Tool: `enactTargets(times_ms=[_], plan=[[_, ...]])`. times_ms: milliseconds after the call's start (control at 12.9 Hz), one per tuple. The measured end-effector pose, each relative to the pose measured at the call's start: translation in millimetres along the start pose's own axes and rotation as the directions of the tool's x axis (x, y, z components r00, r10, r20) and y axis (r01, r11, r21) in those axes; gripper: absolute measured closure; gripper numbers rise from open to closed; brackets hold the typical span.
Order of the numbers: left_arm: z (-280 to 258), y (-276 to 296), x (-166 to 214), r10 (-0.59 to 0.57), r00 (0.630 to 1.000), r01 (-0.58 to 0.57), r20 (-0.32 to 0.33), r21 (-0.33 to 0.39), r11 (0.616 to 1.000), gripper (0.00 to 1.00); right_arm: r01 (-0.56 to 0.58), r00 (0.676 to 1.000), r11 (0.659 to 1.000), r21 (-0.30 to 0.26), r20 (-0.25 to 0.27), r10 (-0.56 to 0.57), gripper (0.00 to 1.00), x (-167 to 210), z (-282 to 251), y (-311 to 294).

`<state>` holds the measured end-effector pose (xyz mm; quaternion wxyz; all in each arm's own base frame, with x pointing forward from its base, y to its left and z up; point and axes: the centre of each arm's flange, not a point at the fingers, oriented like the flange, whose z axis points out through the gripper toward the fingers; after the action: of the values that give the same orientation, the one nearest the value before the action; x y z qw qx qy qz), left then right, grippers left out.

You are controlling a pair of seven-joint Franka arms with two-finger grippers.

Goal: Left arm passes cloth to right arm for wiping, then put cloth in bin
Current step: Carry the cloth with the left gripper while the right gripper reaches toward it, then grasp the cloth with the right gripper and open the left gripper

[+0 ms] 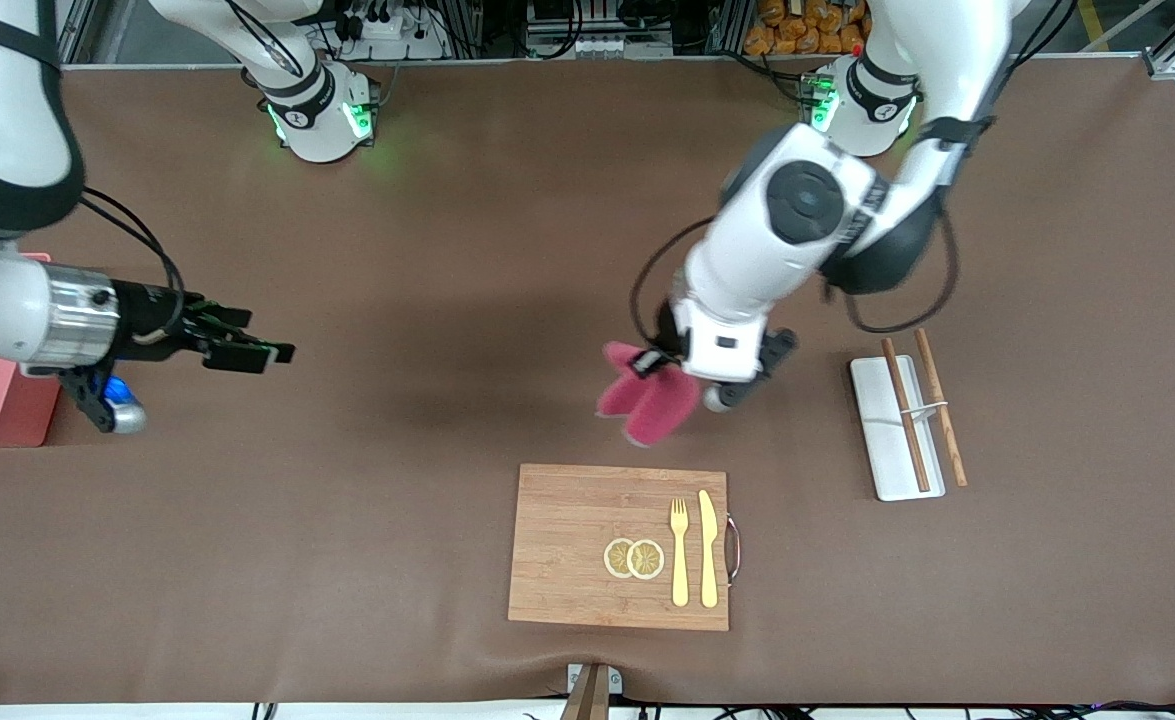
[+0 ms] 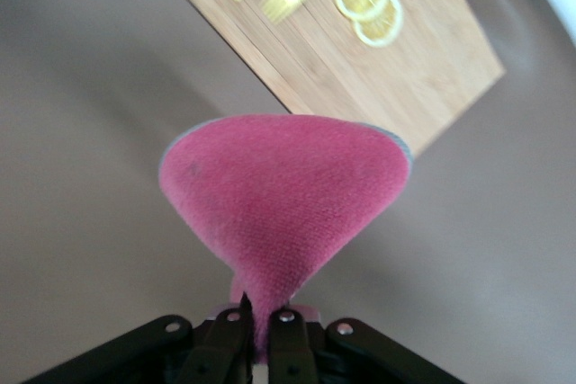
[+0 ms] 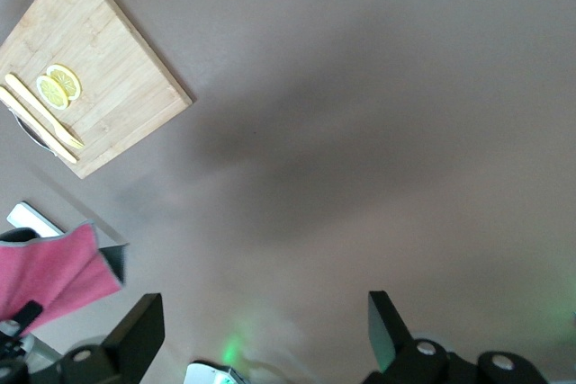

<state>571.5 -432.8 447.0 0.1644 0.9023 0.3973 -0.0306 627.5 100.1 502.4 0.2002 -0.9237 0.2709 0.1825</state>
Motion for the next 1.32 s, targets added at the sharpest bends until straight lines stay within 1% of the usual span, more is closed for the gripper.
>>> enactTargets(times_ms=[78,155,233,310,465,620,698,853,1008,1241,1318], plan=[[4.9,7.3,-20.8,-0.069,0.998,0.069,0.009,-0.046,0.997,0.96,0.015,1.0,1.0,-0.007,0.003,-0.015,0.0,-3.1,13.4,-11.8],[7.2,14.5,-39.4,-0.149,0.988,0.151,0.028,-0.099,0.983,0.96,0.028,1.0,0.999,-0.018,0.009,-0.027,0.0,-7.8,27.2,-23.1],[8.8,21.2,-56.3,-0.244,0.968,0.251,0.059,-0.155,0.956,0.96,0.021,1.0,0.999,-0.031,0.019,-0.02,0.0,-10.9,40.4,-31.3],[11.9,25.6,-70.6,-0.319,0.943,0.331,0.095,-0.194,0.923,0.96,-0.011,1.0,0.999,-0.037,0.029,0.012,0.0,-9.1,52.7,-36.1],[22.2,30.1,-93.6,-0.41,0.899,0.437,0.157,-0.23,0.87,0.96,-0.117,0.992,0.993,-0.019,0.042,0.118,0.0,-2.2,78.3,-48.6],[30.0,32.3,-105.3,-0.473,0.857,0.513,0.204,-0.245,0.823,0.96,-0.211,0.977,0.977,-0.023,0.033,0.212,0.0,-9.5,104.6,-68.6],[35.1,32.5,-109.1,-0.49,0.844,0.533,0.218,-0.245,0.81,0.96,-0.245,0.969,0.969,-0.03,0.03,0.246,0.0,-17.1,114.7,-77.8],[44.9,32.0,-122.5,-0.49,0.839,0.54,0.236,-0.251,0.803,0.96,-0.309,0.951,0.951,-0.026,0.019,0.31,0.0,-24.3,121.0,-86.6],[44.8,33.1,-131.2,-0.489,0.834,0.547,0.255,-0.266,0.794,0.96,-0.35,0.937,0.937,-0.023,0.014,0.35,0.0,-22.5,126.3,-85.4],[38.6,36.6,-130.5,-0.491,0.83,0.553,0.264,-0.277,0.786,0.96,-0.372,0.927,0.926,-0.071,0.028,0.375,0.0,-25.1,156.8,-78.2],[37.1,37.5,-130.9,-0.49,0.83,0.552,0.266,-0.279,0.785,0.96,-0.375,0.925,0.924,-0.077,0.029,0.378,0.0,-24.9,160.7,-76.5]])
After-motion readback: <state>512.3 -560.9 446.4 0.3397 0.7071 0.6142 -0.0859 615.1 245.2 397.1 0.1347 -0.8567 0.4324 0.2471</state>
